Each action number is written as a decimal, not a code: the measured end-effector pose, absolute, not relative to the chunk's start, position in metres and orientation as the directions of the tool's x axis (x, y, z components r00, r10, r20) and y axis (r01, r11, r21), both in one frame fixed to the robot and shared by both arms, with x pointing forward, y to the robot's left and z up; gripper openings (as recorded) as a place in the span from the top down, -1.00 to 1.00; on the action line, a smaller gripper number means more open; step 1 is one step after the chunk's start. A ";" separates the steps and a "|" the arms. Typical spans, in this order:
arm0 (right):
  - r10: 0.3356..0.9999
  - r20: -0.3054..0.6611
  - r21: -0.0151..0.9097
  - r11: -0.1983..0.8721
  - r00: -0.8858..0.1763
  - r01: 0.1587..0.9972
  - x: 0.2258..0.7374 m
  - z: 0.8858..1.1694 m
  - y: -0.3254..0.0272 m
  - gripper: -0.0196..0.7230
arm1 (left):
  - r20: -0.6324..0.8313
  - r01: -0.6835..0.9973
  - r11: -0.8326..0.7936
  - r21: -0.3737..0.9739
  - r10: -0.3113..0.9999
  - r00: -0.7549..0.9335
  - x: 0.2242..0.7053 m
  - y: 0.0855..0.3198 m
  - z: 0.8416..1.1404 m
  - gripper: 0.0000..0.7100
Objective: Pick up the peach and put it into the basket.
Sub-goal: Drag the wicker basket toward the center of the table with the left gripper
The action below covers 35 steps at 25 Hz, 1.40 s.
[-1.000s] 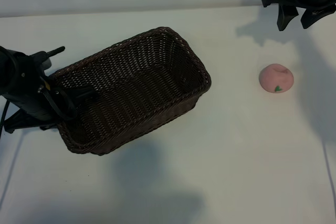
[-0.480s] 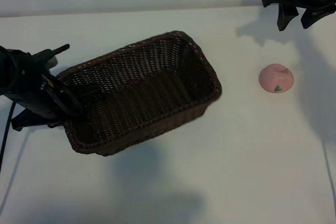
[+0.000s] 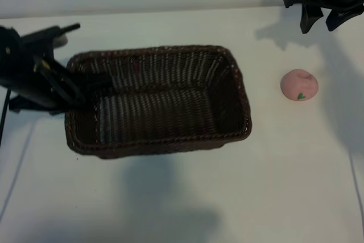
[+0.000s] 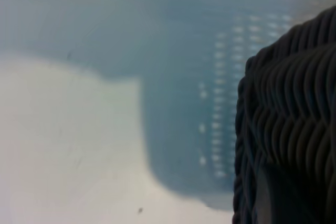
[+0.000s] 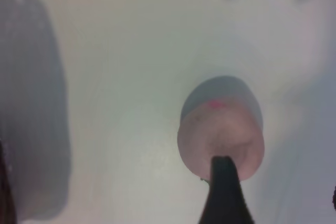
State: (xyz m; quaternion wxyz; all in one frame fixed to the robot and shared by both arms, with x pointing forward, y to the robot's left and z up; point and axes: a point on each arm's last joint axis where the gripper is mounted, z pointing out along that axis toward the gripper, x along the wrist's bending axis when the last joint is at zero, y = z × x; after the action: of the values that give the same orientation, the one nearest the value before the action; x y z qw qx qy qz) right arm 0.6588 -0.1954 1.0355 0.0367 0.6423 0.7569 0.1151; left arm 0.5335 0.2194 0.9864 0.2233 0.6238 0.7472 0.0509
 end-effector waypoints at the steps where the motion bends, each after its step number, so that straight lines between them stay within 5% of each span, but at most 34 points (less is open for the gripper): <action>1: 0.981 0.092 0.221 0.148 -0.172 0.964 0.659 1.036 -0.195 -0.35 | -0.287 0.904 0.217 0.367 0.951 -0.112 0.537 0.217 0.992 0.74; 10: 0.981 0.093 0.221 0.147 -0.171 0.964 0.659 1.036 -0.195 -0.35 | -0.360 0.875 0.200 0.442 0.932 -0.031 0.560 0.206 1.019 0.74; 22: 0.981 0.093 0.221 0.147 -0.171 0.964 0.659 1.036 -0.195 -0.35 | -0.346 0.903 0.168 0.396 0.938 -0.023 0.621 0.190 0.980 0.74; 35: 0.981 0.093 0.221 0.147 -0.171 0.964 0.659 1.036 -0.195 -0.35 | -0.333 0.926 0.176 0.335 0.941 -0.059 0.636 0.186 0.937 0.74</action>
State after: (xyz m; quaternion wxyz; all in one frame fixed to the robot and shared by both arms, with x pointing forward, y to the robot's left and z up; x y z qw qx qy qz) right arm 0.6588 -0.1954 1.0355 0.0366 0.6428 0.7564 0.1152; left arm 0.6364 0.1858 0.9371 0.2430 0.6415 0.7274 0.0161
